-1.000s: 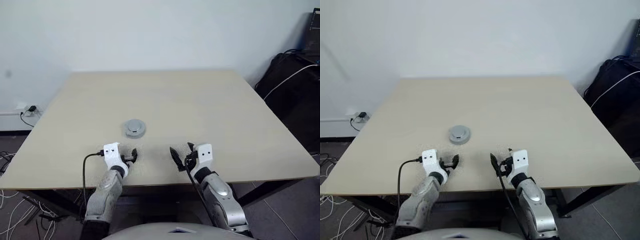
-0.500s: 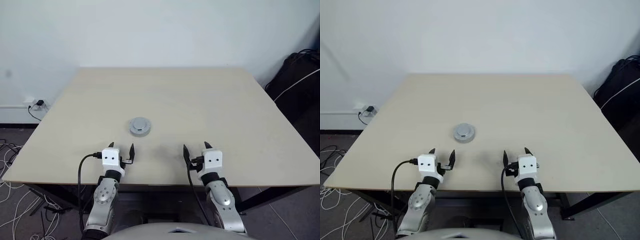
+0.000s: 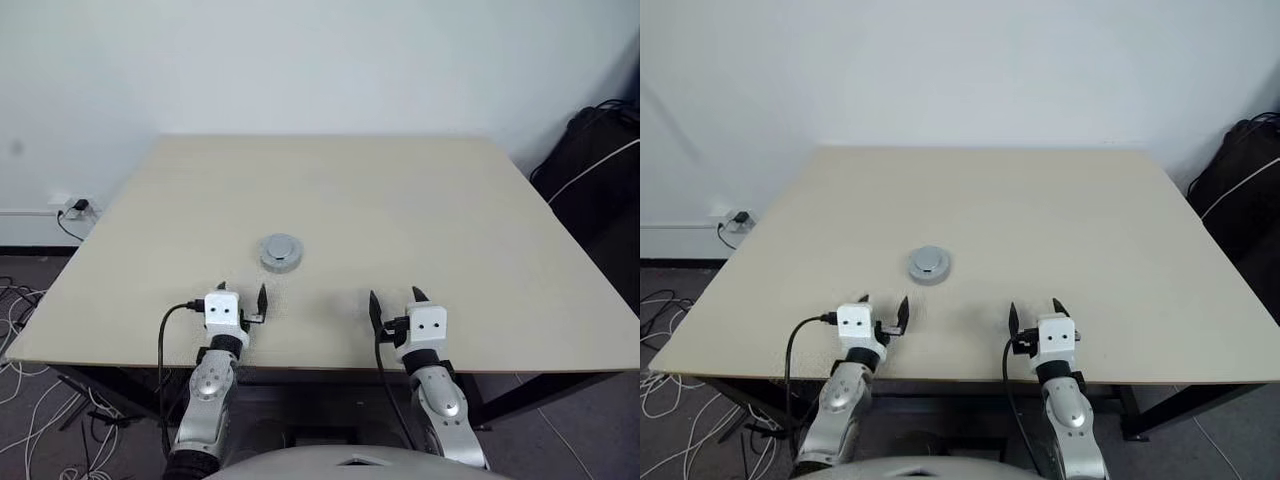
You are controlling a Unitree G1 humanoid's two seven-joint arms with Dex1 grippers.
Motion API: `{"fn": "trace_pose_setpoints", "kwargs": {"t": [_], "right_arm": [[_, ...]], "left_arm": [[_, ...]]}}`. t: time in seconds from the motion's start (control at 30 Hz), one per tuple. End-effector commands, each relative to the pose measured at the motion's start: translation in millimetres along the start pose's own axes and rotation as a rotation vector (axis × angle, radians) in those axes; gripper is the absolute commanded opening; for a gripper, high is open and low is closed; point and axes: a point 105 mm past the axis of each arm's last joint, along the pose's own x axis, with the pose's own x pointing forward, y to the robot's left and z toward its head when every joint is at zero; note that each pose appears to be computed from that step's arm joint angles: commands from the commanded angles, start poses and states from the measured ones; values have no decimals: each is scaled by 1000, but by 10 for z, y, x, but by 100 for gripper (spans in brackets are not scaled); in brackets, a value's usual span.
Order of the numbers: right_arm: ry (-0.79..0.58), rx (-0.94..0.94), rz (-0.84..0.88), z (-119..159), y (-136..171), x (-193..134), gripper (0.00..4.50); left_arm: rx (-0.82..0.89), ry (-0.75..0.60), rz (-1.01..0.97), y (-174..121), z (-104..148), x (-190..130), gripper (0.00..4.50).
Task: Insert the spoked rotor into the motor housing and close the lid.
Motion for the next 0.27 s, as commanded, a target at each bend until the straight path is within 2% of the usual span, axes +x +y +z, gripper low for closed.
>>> {"fn": "trace_pose_setpoints", "kwargs": {"t": [0.03,0.27], "right_arm": [[-57,8,-5,117,-25,51,450],[-23,26,-51,25,-95,47,450]], "left_arm": [[5,-62,46,46,83,13,447],[43,-83,17,-30,69,6,447]]}}
